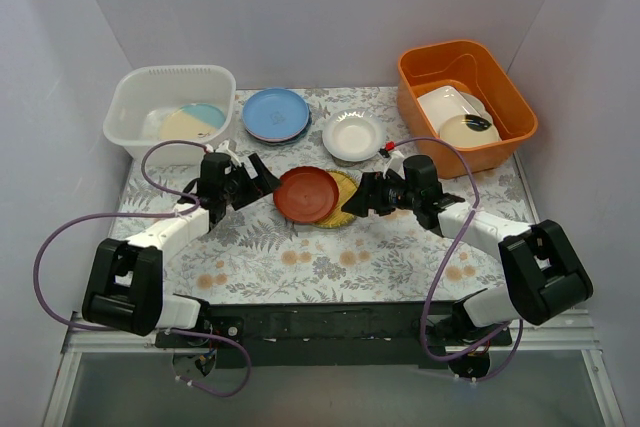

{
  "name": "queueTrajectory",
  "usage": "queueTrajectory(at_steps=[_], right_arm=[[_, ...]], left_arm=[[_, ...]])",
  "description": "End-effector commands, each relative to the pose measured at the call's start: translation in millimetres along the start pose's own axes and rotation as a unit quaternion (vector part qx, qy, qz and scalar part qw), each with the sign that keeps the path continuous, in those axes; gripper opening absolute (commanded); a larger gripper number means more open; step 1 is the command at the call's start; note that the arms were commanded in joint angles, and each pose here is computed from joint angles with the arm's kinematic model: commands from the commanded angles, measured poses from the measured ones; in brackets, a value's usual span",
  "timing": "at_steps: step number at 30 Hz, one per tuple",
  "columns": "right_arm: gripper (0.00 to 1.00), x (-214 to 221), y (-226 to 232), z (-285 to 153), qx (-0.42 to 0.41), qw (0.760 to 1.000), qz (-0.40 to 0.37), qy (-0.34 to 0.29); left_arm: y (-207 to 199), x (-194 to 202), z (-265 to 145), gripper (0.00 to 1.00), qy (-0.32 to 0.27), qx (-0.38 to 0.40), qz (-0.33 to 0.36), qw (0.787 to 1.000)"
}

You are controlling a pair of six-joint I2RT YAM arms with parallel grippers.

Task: Place the plates into the plastic bin on the countertop
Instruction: Pick up the plate at the center of the board.

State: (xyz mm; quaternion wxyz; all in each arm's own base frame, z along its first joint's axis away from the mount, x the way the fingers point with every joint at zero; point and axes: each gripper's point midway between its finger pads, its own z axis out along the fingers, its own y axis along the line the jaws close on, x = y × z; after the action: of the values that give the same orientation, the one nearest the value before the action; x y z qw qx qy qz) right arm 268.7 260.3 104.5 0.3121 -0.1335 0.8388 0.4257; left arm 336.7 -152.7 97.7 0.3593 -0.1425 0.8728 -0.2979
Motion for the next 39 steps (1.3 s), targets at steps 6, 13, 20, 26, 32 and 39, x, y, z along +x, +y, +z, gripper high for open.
queueTrajectory(at_steps=[6,13,20,26,32,39], right_arm=[[0.9,-9.0,3.4,7.5,-0.01,1.0,-0.006,-0.002],[0.9,-10.3,9.2,15.8,-0.028,1.0,-0.003,0.005],[0.89,-7.3,12.1,19.0,-0.027,1.0,-0.005,0.012],[0.89,-2.0,8.4,13.9,-0.013,1.0,-0.004,0.013],[0.89,6.1,3.4,5.2,0.004,1.0,-0.003,0.008],[0.89,4.9,3.9,3.7,0.006,1.0,-0.006,0.007]], left_arm=[[6.4,14.7,-2.5,0.88,0.005,0.002,-0.002,1.0],[5.5,23.0,-14.2,0.88,-0.001,0.013,-0.013,1.0],[11.0,28.0,-15.2,0.88,0.001,0.006,-0.01,1.0],[9.4,32.2,-5.2,0.88,0.013,0.017,-0.01,1.0],[2.3,36.3,6.7,0.88,0.028,0.026,-0.003,0.999],[2.2,54.3,22.5,0.75,0.052,0.026,-0.004,0.998]])
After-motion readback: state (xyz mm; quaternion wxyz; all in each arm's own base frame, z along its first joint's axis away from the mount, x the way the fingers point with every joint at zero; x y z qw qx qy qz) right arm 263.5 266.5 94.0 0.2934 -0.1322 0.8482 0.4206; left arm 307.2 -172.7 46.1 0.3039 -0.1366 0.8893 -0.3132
